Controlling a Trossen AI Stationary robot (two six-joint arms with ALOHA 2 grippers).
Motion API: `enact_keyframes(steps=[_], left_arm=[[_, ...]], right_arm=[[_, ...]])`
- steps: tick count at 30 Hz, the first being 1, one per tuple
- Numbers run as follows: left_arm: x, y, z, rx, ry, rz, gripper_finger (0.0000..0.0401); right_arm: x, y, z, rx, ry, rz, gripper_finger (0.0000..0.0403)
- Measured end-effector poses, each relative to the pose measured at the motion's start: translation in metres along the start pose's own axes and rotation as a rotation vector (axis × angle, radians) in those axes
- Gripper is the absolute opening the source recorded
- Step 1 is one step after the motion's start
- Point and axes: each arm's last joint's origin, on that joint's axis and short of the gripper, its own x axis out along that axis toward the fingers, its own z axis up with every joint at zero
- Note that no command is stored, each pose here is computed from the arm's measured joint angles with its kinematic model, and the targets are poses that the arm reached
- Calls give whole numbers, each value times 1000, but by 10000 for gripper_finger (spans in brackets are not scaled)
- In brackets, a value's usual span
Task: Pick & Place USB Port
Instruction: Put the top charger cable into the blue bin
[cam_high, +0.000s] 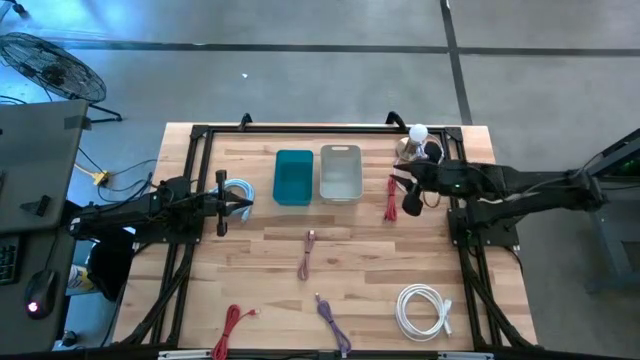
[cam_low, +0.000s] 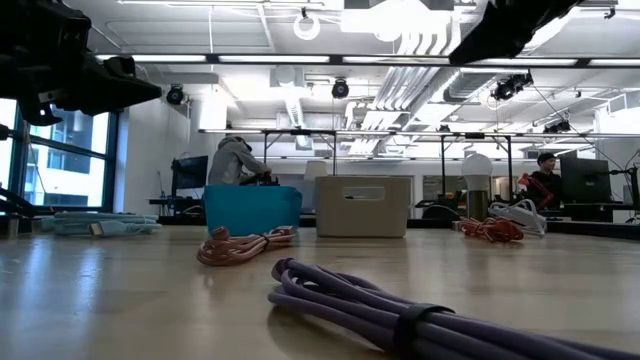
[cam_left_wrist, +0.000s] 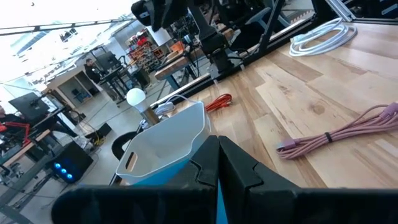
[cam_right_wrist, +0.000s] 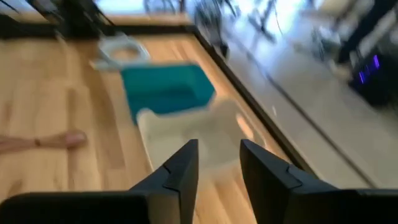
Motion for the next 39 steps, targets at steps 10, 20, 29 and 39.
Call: enact_keyframes(steps=[10,20,29,39], left_arm=[[0,0,0,-5,2,-4,0],[0,0,-1,-38,3,-4,0],[0,-1,-1,-63,3,-6,0],[0,-1,-1,-110,2,-7,0]], right_arm=[[13,6,9,121,253,-64,163],[37,15,-6,182,469,-149,200],[61,11,-19,425,637,-169,201],[89,-5,-31,640,781,-210,202]])
